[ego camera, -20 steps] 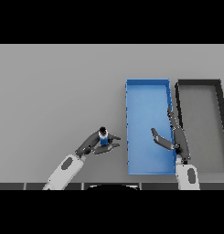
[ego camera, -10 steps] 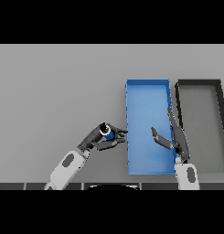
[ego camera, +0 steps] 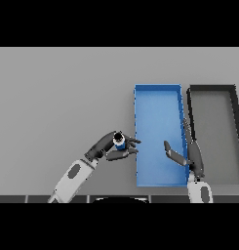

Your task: Pick up the blue pipe and place it into the blue bin.

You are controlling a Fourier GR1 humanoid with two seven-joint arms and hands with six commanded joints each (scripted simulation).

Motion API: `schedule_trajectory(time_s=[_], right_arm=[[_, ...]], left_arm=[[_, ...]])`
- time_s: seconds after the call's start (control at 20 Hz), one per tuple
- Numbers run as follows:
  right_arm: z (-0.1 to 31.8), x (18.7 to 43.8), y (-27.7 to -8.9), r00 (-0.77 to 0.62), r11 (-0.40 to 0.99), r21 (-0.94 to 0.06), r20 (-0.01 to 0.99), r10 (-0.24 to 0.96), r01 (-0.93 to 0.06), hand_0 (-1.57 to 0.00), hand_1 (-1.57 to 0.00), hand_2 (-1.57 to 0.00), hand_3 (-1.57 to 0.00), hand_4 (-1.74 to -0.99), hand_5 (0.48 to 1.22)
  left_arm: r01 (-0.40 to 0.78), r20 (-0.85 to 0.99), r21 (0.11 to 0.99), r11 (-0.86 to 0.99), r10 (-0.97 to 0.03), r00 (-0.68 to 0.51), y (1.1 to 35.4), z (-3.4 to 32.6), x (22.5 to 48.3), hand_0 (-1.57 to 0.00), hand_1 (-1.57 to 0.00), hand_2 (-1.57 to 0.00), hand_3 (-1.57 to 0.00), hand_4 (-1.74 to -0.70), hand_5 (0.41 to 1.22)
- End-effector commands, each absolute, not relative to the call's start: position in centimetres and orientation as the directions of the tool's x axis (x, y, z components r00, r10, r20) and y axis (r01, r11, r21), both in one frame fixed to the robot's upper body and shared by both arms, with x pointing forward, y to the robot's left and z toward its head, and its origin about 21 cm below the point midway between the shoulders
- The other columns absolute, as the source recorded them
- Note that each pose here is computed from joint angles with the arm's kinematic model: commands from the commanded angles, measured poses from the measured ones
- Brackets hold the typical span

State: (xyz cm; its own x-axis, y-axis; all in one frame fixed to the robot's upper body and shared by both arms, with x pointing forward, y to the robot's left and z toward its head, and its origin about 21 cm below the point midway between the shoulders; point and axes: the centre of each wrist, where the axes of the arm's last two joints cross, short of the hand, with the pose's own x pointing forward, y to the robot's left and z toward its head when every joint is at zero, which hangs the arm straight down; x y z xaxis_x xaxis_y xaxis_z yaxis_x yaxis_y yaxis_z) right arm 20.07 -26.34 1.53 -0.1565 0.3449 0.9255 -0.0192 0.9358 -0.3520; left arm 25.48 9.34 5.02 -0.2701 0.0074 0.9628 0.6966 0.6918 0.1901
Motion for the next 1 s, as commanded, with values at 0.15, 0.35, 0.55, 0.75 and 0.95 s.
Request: schedule_trajectory(time_s=[0.15, 0.35, 0.55, 0.75, 0.95], right_arm=[[2.4, 17.9, -25.9, -0.126, 0.921, -0.379, 0.913, 0.388, 0.087, 0.00, 0.00, 0.00, 0.00, -1.191, 0.642], [3.9, 17.3, -25.0, -0.239, 0.968, -0.249, 0.941, 0.240, -0.009, 0.00, -0.01, -0.07, 0.00, -1.198, 0.641], [8.9, 18.3, -25.8, -0.259, 0.949, -0.178, 0.960, 0.109, -0.261, 0.00, -0.02, -0.12, 0.00, -1.224, 0.600], [12.4, 20.3, -24.6, -0.215, 0.867, -0.221, 0.967, 0.135, -0.447, 0.00, -0.01, -0.10, 0.00, -1.255, 0.560], [14.8, 21.7, -22.2, -0.272, 0.773, -0.314, 0.944, 0.189, -0.551, 0.00, 0.00, -0.07, 0.00, -1.291, 0.558]], left_arm=[[0.696, 0.962, 0.200, 0.689, -0.003, -0.274, 9.2, 4.8, 25.7, -1.57, -1.57, -1.57, -1.57, -1.47, 1.220], [0.706, 0.961, 0.197, 0.680, 0.008, -0.276, 9.0, 4.9, 25.5, -1.57, -1.57, -1.57, -1.57, -1.47, 1.221], [0.716, 0.962, 0.189, 0.672, 0.021, -0.273, 9.1, 4.6, 25.3, -1.57, -1.57, -1.57, -1.57, -1.47, 1.221], [0.710, 0.960, 0.203, 0.674, 0.005, -0.279, 8.8, 5.3, 25.3, -1.57, -1.57, -1.57, -1.57, -1.47, 1.221], [0.703, 0.960, 0.219, 0.676, -0.021, -0.279, 9.0, 5.4, 25.7, -1.57, -1.57, -1.57, -1.57, -1.47, 1.221]])
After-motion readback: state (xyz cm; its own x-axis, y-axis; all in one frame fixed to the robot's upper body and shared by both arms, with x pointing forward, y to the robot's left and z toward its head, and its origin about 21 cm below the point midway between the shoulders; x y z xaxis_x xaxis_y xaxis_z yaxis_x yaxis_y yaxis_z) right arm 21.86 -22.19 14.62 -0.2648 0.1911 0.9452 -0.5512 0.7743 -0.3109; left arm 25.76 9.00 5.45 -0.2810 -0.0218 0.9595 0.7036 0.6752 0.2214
